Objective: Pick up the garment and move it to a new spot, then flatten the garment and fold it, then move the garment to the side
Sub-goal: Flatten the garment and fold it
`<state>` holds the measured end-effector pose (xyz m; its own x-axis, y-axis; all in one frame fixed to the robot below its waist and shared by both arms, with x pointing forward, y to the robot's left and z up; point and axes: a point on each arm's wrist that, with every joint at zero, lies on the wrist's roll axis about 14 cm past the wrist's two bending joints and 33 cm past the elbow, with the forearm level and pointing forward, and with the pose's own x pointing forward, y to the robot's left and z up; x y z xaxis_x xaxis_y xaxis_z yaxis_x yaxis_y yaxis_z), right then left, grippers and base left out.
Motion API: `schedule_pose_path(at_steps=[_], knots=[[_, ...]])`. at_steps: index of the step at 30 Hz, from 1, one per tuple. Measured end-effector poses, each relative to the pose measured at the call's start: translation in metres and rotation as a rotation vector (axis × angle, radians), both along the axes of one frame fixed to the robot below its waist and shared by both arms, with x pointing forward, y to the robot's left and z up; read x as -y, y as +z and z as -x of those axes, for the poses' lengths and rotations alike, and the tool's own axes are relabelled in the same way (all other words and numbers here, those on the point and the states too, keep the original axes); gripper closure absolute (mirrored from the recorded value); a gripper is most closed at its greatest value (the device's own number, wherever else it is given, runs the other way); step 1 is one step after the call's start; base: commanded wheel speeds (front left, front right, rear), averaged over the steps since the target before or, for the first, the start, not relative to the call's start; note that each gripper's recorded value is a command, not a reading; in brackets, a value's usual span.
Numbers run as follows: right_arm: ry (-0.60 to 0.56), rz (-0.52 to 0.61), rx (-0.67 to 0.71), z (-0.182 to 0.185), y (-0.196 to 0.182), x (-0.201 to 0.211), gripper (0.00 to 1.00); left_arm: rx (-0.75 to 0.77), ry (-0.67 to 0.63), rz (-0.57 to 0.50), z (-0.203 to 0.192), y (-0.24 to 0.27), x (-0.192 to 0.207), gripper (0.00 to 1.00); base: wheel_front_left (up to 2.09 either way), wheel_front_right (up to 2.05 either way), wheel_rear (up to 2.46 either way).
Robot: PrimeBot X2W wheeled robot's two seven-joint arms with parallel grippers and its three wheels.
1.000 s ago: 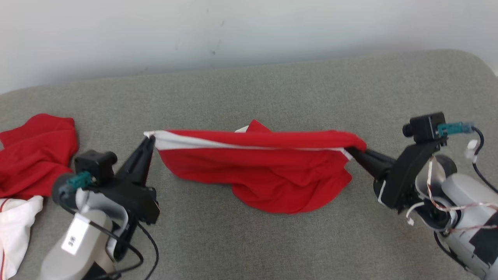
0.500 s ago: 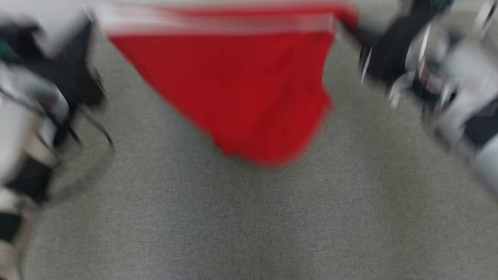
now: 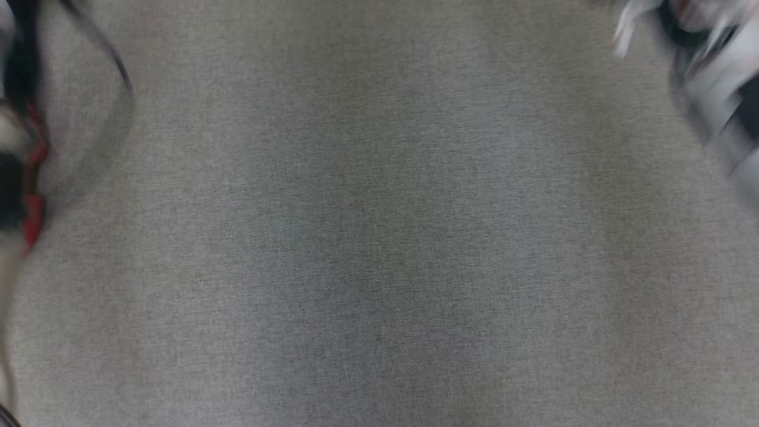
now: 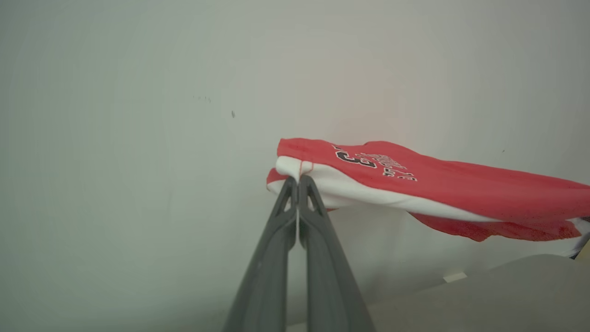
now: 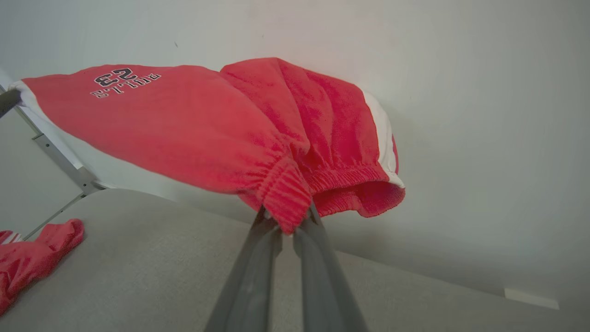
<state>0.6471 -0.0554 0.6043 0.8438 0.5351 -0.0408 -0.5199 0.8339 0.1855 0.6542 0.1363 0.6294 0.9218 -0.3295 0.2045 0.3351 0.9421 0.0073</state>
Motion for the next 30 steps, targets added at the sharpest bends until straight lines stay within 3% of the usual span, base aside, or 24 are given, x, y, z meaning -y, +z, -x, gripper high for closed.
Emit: schedule_pose_path(at_steps=[4, 9, 15, 23, 30], knots=[[0.0, -0.023, -0.213, 0.032, -0.097, 0.005, 1.0, -0.254, 0.027, 0.011, 0.039, -0.119, -0.014, 1.0, 0.0, 0.0, 0.0], [0.011, 0.007, -0.354, 0.087, -0.16, 0.019, 1.0, -0.414, -0.002, 0.008, 0.092, -0.185, -0.007, 1.0, 0.0, 0.0, 0.0], [0.064, -0.018, -0.42, 0.149, -0.174, 0.022, 1.0, -0.456, -0.02, 0.051, 0.128, -0.195, 0.003, 1.0, 0.0, 0.0, 0.0], [0.076, -0.053, -0.423, 0.202, -0.163, 0.032, 1.0, -0.532, -0.066, 0.024, 0.19, -0.215, 0.018, 1.0, 0.0, 0.0, 0.0], [0.049, 0.027, -0.466, 0.254, -0.18, 0.063, 1.0, -0.525, -0.096, 0.049, 0.227, -0.206, 0.035, 1.0, 0.0, 0.0, 0.0]])
